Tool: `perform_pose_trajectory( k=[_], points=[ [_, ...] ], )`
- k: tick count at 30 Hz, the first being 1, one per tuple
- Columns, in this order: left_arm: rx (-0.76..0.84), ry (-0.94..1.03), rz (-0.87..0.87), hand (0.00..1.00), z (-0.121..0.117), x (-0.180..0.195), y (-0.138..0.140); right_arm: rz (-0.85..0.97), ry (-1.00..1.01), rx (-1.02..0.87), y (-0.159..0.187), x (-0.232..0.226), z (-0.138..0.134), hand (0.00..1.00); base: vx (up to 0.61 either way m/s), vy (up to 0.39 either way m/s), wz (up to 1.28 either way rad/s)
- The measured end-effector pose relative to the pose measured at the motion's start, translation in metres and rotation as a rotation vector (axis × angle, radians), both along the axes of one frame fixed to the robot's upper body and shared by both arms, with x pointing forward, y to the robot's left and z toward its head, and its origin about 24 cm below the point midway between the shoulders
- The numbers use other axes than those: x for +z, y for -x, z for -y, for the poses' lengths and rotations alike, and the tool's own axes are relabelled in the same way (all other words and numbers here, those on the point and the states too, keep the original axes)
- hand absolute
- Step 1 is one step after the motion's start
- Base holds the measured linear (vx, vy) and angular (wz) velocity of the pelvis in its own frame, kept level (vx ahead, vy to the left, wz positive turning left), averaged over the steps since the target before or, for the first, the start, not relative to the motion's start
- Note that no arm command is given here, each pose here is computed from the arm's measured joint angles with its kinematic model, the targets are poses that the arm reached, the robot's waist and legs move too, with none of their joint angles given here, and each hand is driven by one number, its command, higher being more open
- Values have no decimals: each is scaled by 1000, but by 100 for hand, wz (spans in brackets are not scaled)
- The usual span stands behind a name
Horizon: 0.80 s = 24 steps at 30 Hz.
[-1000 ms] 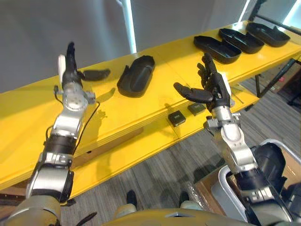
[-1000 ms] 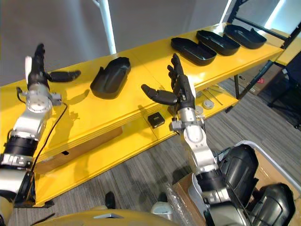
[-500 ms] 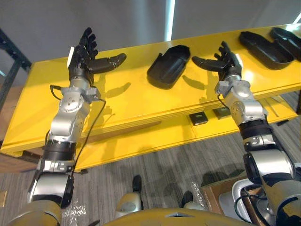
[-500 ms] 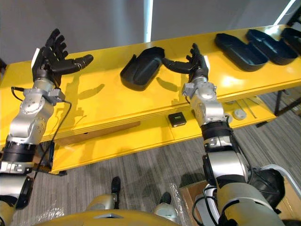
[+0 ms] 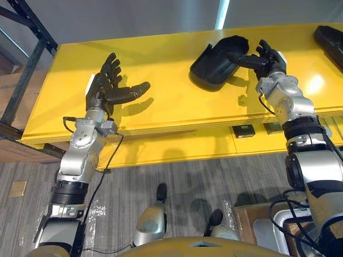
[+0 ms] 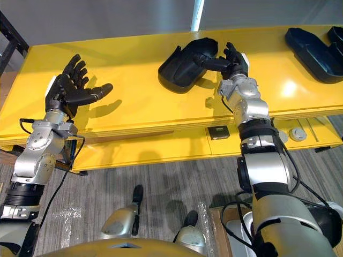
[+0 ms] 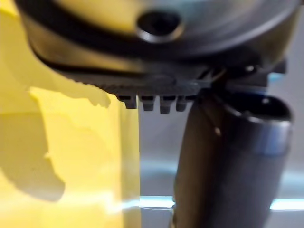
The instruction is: Walk over and take three plastic housings, then place them on the shelf
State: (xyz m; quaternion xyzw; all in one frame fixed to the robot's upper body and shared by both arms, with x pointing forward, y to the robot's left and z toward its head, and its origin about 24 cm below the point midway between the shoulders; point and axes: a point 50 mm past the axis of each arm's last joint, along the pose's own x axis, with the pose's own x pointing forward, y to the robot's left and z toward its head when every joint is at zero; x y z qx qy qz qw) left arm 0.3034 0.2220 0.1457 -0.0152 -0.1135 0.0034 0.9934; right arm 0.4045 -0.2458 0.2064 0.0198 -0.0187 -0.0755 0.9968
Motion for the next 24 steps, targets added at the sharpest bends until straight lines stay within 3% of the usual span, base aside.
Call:
perform_pose_trajectory(
  k=[8, 18, 24],
  points=[
    [9, 0, -24, 100, -3, -9, 5, 22, 18, -28, 1, 11, 8, 100, 6, 0, 2],
    [-13, -1, -27, 100, -2, -13, 7, 151, 103, 101, -6, 48, -9, 100, -44, -14, 3],
    [-24, -1, -41, 100, -3, -18, 10, 181, 126, 148, -3, 59, -4, 100, 0, -25, 6]
  ],
)
